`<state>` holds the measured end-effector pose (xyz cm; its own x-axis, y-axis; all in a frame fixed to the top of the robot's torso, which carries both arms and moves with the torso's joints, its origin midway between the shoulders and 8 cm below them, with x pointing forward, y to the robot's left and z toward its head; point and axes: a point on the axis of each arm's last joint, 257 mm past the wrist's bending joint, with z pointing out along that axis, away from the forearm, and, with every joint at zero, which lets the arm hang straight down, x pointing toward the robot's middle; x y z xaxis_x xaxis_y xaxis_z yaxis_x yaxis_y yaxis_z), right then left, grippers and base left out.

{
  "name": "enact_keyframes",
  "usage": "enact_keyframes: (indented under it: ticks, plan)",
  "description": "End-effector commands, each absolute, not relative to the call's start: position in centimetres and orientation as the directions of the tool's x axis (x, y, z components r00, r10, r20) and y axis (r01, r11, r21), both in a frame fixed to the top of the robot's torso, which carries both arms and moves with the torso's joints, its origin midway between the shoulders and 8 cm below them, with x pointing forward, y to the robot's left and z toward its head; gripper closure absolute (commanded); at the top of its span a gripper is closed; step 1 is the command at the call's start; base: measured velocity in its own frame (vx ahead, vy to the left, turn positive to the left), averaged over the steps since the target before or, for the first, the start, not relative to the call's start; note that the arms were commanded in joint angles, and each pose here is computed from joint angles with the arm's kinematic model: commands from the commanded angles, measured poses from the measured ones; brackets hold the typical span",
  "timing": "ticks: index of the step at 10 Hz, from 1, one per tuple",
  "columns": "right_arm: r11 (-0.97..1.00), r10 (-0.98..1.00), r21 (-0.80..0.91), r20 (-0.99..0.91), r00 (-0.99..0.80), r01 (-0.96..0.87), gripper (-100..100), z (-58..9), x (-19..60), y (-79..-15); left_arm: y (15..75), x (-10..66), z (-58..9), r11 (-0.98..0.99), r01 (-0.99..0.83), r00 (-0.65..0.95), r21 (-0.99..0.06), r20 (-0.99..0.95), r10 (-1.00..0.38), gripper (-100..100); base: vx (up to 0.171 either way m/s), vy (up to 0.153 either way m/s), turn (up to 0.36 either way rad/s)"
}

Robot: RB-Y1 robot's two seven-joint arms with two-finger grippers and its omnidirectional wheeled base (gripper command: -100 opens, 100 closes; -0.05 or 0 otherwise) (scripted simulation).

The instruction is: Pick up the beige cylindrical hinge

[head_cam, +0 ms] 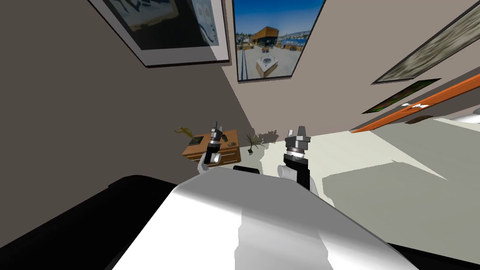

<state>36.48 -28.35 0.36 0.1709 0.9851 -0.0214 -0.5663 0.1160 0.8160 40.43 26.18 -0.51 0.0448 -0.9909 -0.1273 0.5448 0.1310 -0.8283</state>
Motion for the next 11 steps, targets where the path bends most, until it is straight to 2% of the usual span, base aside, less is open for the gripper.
enact_keyframes:
  ticks: [1,11]
  plan:
    - [0.116,0.985,0.816,-0.021,0.171,-0.566,0,0.4,36.5,-28.3,26.7,41.5,-1.1,0.138,0.513,0.050,-0.847,-0.131,-0.990,-100,-0.051,0.002,-0.024]
    - [0.116,0.985,0.816,-0.021,0.171,-0.566,0,0.4,36.5,-28.3,29.2,46.7,-4.7,0.139,0.319,0.086,-0.937,-0.117,-0.989,-100,-0.045,-0.002,-0.020]
